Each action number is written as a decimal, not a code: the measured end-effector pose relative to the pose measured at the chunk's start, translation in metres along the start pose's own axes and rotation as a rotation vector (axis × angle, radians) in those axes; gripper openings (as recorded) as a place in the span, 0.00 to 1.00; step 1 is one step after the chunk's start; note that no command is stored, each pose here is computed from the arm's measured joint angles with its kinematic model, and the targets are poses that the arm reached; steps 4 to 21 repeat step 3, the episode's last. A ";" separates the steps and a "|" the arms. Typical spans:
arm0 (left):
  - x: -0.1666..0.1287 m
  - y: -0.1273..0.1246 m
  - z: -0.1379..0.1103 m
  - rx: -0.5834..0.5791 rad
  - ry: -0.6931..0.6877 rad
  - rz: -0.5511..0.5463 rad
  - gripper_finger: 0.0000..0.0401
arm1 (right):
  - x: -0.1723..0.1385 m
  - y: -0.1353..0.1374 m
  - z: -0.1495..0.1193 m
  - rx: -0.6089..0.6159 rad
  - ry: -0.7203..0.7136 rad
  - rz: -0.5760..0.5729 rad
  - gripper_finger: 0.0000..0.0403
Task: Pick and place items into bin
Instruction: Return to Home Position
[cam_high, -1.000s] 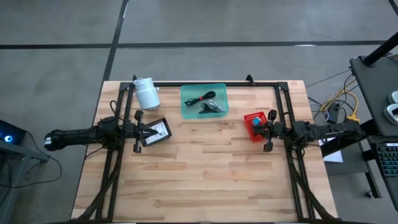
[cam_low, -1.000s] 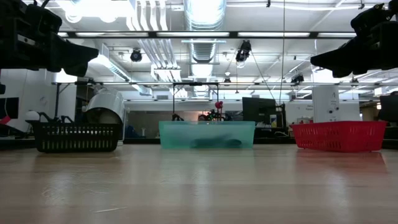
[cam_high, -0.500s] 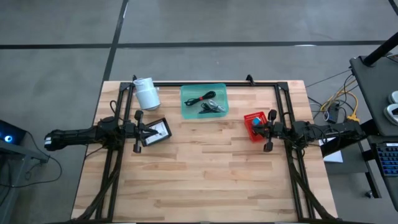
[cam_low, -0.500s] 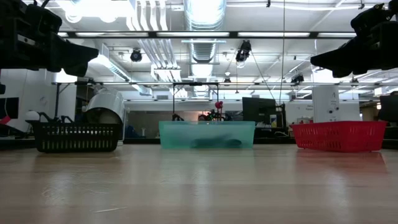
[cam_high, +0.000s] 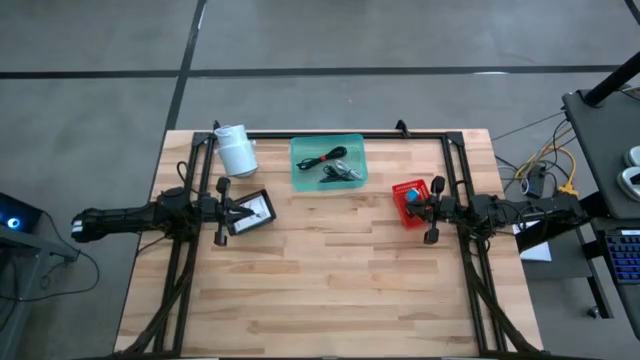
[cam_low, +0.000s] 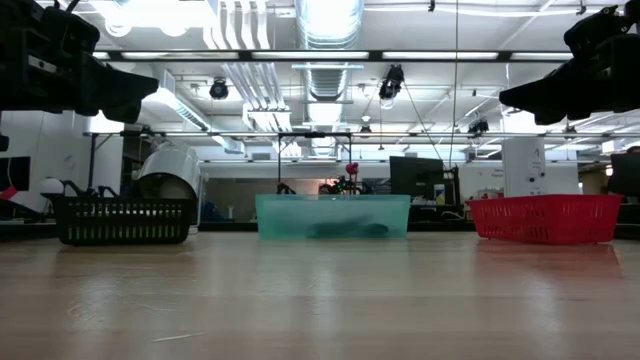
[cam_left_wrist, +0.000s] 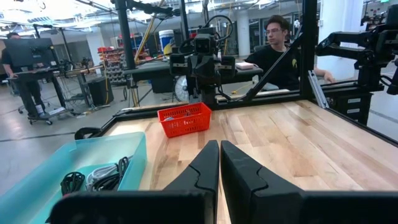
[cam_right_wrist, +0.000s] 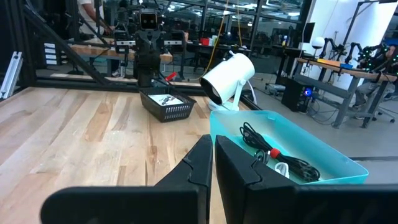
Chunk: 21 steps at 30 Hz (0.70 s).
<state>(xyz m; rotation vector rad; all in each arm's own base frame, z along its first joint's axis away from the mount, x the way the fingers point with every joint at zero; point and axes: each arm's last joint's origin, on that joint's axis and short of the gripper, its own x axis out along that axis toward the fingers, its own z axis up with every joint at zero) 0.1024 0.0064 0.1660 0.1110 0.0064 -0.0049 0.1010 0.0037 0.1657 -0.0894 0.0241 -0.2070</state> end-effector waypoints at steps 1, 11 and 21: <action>0.000 0.000 0.000 0.000 0.000 0.000 0.00 | 0.000 0.000 0.000 0.000 0.000 0.000 0.02; 0.000 0.000 0.000 0.000 0.000 0.000 0.00 | 0.000 0.000 0.000 0.000 0.000 0.000 0.02; 0.000 0.000 0.000 0.000 0.000 0.000 0.00 | 0.000 0.000 0.000 0.000 0.000 0.000 0.02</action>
